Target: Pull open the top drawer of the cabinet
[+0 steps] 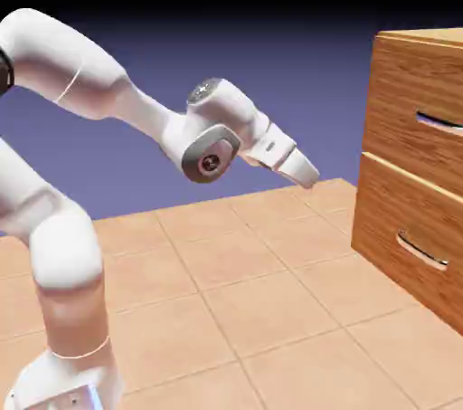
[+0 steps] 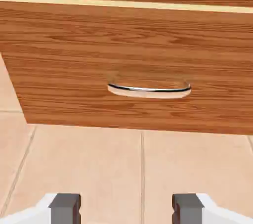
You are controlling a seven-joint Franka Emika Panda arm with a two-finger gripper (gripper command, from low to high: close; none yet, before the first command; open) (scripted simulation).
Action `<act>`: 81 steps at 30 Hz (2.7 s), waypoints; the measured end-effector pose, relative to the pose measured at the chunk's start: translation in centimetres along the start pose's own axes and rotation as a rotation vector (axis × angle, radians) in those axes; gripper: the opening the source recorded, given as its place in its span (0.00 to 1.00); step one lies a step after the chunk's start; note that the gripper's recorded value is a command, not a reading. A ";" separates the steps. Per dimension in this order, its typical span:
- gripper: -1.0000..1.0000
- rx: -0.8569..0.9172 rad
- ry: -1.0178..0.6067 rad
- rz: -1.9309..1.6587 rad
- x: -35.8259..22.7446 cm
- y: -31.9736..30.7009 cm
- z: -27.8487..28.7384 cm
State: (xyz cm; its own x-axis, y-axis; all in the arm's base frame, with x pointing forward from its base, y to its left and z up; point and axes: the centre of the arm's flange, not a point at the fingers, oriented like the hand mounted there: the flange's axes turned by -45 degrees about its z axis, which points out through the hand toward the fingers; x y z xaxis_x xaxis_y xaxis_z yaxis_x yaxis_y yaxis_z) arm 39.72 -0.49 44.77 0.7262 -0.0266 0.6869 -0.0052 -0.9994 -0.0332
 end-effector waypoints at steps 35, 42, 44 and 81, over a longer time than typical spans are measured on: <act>0.50 -0.465 -0.146 1.768 -14.0 25.7 20.2; 0.50 -0.419 0.166 1.875 -9.2 28.3 19.0; 0.50 -0.376 0.257 1.883 -7.1 28.4 18.6; 0.00 0.629 0.640 1.442 19.3 2.5 13.7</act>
State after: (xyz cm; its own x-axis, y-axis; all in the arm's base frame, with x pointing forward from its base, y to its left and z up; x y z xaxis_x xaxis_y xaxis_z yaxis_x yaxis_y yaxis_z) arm 63.16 -3.17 47.95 0.0014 -1.0000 -0.0003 0.0026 0.0003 -1.0000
